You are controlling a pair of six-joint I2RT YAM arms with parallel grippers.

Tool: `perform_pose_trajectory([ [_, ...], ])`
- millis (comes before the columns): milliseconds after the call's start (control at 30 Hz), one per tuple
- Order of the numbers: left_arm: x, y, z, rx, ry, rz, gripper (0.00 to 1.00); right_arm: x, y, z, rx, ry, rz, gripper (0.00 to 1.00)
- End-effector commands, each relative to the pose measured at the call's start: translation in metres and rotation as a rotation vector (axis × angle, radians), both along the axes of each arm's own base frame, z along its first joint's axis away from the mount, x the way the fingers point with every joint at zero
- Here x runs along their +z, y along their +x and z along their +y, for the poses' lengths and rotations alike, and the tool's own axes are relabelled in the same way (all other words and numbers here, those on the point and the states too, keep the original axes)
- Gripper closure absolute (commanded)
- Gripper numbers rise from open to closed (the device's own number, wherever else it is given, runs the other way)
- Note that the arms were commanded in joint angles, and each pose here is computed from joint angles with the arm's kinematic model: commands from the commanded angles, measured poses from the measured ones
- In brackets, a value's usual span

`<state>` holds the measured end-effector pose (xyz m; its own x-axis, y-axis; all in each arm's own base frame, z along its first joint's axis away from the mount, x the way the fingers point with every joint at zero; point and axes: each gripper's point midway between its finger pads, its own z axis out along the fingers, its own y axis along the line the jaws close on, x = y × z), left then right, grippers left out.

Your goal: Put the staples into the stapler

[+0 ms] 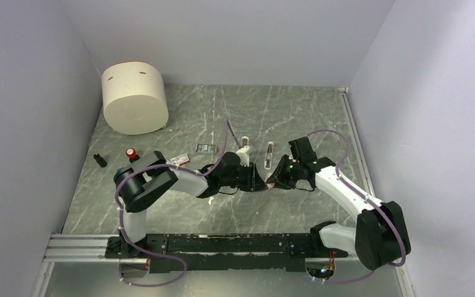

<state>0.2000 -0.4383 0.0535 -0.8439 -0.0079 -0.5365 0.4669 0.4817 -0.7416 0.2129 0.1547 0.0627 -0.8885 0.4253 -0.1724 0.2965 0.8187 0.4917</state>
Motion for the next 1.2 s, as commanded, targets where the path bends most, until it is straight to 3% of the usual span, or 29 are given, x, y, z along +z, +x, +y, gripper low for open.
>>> perform_pose_trajectory([
  [0, 0.022, 0.004, -0.017, -0.025, -0.083, -0.03, 0.64, 0.013, 0.002, 0.009, 0.036, 0.069, -0.041, 0.85],
  [67, 0.021, 0.005, -0.018, -0.026, -0.078, -0.029, 0.67, 0.016, 0.004, 0.01, 0.041, 0.079, -0.046, 0.85],
  [233, 0.017, 0.004, -0.018, -0.028, -0.073, -0.02, 0.89, 0.017, 0.007, 0.004, 0.029, 0.065, -0.047, 0.85],
  [333, 0.015, 0.005, -0.015, -0.022, -0.058, -0.027, 0.94, 0.018, 0.012, -0.004, 0.008, 0.055, -0.049, 0.85],
  [833, -0.012, 0.005, -0.008, 0.0, 0.045, 0.036, 0.95, 0.033, 0.035, -0.037, -0.124, 0.055, -0.085, 0.8],
  [1167, -0.034, 0.009, 0.002, 0.05, 0.151, 0.071, 0.95, 0.032, 0.031, -0.031, -0.117, 0.145, -0.04, 0.79],
])
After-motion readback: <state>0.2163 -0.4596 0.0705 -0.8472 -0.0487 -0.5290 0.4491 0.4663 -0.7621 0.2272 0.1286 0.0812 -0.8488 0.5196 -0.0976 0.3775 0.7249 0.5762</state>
